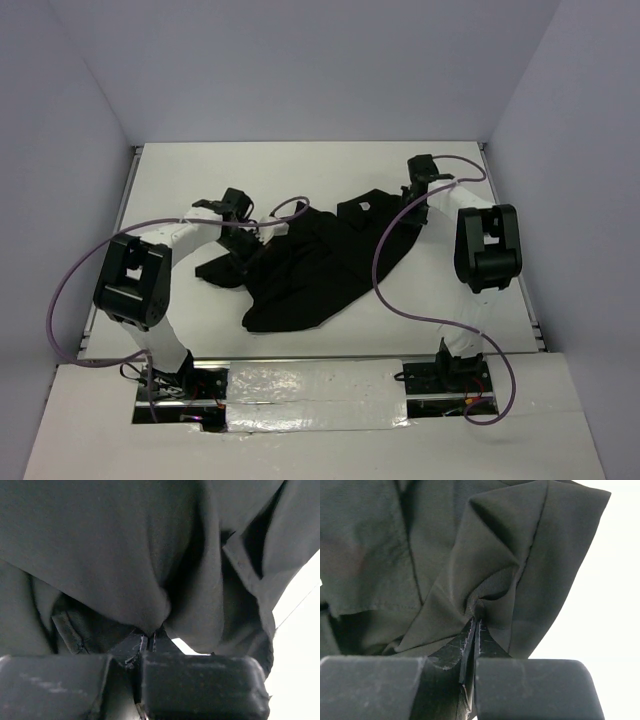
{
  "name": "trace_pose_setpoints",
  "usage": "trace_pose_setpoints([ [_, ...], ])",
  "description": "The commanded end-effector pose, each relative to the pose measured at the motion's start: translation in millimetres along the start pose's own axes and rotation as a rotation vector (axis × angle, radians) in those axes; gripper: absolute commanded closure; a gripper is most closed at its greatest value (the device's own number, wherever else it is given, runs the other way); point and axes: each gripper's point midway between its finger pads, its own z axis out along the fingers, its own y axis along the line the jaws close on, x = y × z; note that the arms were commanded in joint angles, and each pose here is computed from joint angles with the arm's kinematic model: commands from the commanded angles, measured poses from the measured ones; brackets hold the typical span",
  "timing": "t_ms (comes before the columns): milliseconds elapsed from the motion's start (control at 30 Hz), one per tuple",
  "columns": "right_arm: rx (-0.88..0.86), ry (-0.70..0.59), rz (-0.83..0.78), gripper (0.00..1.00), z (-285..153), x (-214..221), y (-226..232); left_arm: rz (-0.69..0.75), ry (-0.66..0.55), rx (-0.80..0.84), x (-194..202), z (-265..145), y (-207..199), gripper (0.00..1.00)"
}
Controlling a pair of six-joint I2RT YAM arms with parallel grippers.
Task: Fold and stack the long sleeve shirts
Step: Flatten the shirt out
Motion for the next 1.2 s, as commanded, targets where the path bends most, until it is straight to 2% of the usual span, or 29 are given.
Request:
trace_pose_setpoints([
  [0, -0.09, -0.119, -0.046, 1.0, -39.9, -36.9, 20.7, 0.013, -0.105, 0.079, -32.7, -11.1, -13.1, 1.0],
  [100, -0.177, -0.215, -0.083, 1.0, -78.1, -57.5, 36.4, -0.002, -0.137, -0.024, -45.6, -17.8, 7.2, 1.0],
  [133, -0.239, -0.28, -0.099, 1.0, -104.6, -67.9, 47.6, -0.009, -0.156, -0.067, -50.6, -22.3, 17.0, 1.0],
  [200, -0.301, -0.353, -0.121, 1.0, -133.9, -77.7, 57.3, -0.03, -0.237, -0.174, -69.2, -45.4, 45.0, 1.0],
  [233, -0.353, -0.42, -0.134, 1.0, -162.5, -85.9, 64.8, -0.044, -0.267, -0.204, -75.4, -55.4, 55.0, 1.0],
  [333, -0.421, -0.528, -0.173, 1.0, -211.8, -97.6, 74.1, -0.07, -0.411, -0.354, -114.9, -117.9, 96.2, 1.0],
  [400, -0.466, -0.569, -0.21, 1.0, -236.7, -100.3, 81.3, -0.095, -0.469, -0.433, -127.4, -149.3, 114.9, 1.0],
  [500, -0.505, -0.692, -0.238, 1.0, -292.8, -113.1, 83.7, -0.021, -0.584, -0.531, -161.0, -210.9, 117.2, 1.0],
  [533, -0.527, -0.773, -0.245, 1.0, -327.3, -121.1, 84.4, 0.019, -0.647, -0.571, -178.3, -241.6, 112.4, 1.0],
  [600, -0.542, -0.861, -0.248, 1.0, -365.4, -132.3, 77.5, 0.046, -0.697, -0.618, -188.2, -277.8, 107.7, 1.0],
  [633, -0.554, -0.94, -0.257, 1.0, -403.8, -138.9, 75.8, 0.073, -0.76, -0.655, -205.7, -313.5, 102.7, 1.0],
  [700, -0.573, -1.038, -0.297, 1.0, -451.8, -142.6, 74.6, 0.052, -0.78, -0.681, -205.3, -341.3, 103.6, 1.0],
  [767, -0.593, -1.082, -0.33, 1.0, -477.6, -136.2, 75.9, 0.063, -0.817, -0.752, -209.9, -376.3, 101.5, 1.0],
  [833, -0.658, -1.108, -0.388, 1.0, -498.2, -118.2, 82.6, 0.067, -0.822, -0.799, -203.9, -394.6, 94.0, 1.0],
  [900, -0.703, -1.113, -0.417, 1.0, -497.5, -97.4, 84.2, 0.05, -0.816, -0.826, -194.6, -400.9, 92.4, 1.0],
  [967, -0.703, -1.098, -0.412, 1.0, -486.2, -86.3, 80.9, 0.047, -0.793, -0.778, -186.9, -388.3, 83.6, 1.0],
  [1067, -0.705, -1.041, -0.42, 1.0, -455.7, -61.4, 75.5, -0.015, -0.733, -0.751, -161.5, -367.8, 94.6, 1.0],
  [1167, -0.698, -0.944, -0.337, 1.0, -401.4, -37.8, 65.8, -0.117, -0.629, -0.684, -127.8, -316.2, 116.6, 1.0],
])
